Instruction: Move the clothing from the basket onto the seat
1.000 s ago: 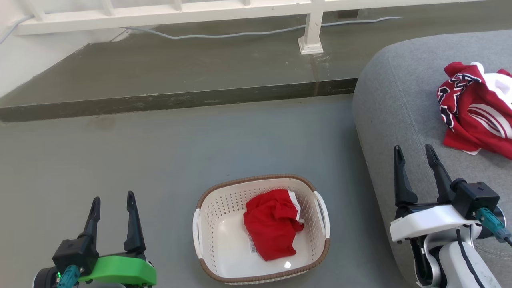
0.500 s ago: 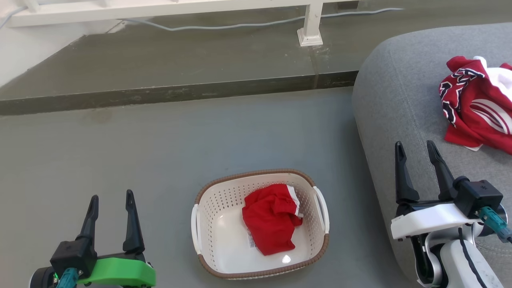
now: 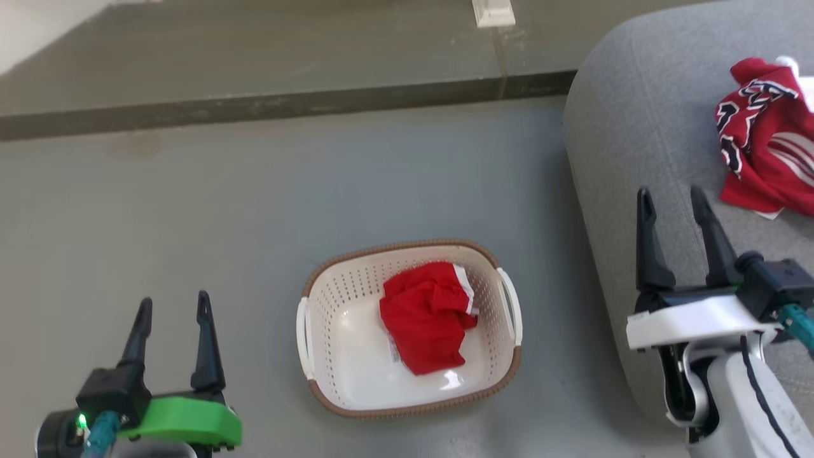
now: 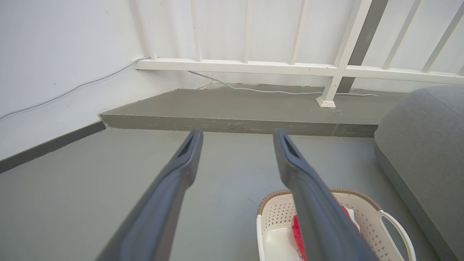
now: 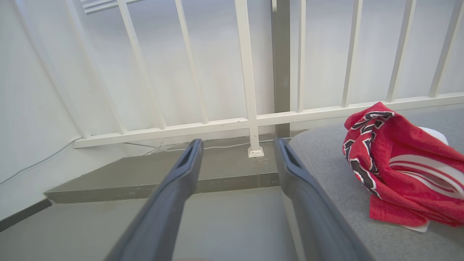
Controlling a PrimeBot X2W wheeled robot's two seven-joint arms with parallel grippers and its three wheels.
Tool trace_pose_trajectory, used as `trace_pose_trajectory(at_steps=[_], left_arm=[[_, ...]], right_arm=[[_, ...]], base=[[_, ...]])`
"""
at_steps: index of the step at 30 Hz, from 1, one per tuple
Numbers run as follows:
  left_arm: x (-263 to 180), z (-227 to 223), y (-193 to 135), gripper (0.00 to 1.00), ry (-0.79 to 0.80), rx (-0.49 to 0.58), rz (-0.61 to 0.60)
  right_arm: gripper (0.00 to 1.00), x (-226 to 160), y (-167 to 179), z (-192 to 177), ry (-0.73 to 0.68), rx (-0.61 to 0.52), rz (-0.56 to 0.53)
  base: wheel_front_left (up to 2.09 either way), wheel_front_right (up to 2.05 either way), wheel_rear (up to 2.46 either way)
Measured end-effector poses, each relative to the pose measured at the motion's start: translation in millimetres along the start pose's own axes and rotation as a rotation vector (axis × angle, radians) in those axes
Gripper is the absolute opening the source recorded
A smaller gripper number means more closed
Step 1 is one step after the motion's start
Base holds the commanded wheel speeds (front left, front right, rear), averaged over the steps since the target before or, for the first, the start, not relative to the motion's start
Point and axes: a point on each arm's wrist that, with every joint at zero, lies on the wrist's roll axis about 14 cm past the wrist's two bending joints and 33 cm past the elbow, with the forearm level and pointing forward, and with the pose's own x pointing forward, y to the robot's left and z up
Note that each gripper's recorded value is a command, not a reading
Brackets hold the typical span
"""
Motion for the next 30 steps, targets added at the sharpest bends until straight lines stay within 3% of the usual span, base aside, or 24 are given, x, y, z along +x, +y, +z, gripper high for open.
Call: trace_pose_trajectory(at_steps=[14, 30], left_arm=[[60.2, -20.0, -1.3, 1.0, 0.054, 0.012, -0.023], [125.9, -93.7, -12.0, 1.0, 0.229, 0.078, -0.108]], right_arm=[[1.0, 50.4, -10.7, -13.9, -0.006, -0.019, -0.018], [1.0, 114.9, -8.8, -50.0, -0.005, -0.027, 0.006]], base=[[0.0, 0.0, 0.0], [0.0, 0.0, 0.0]])
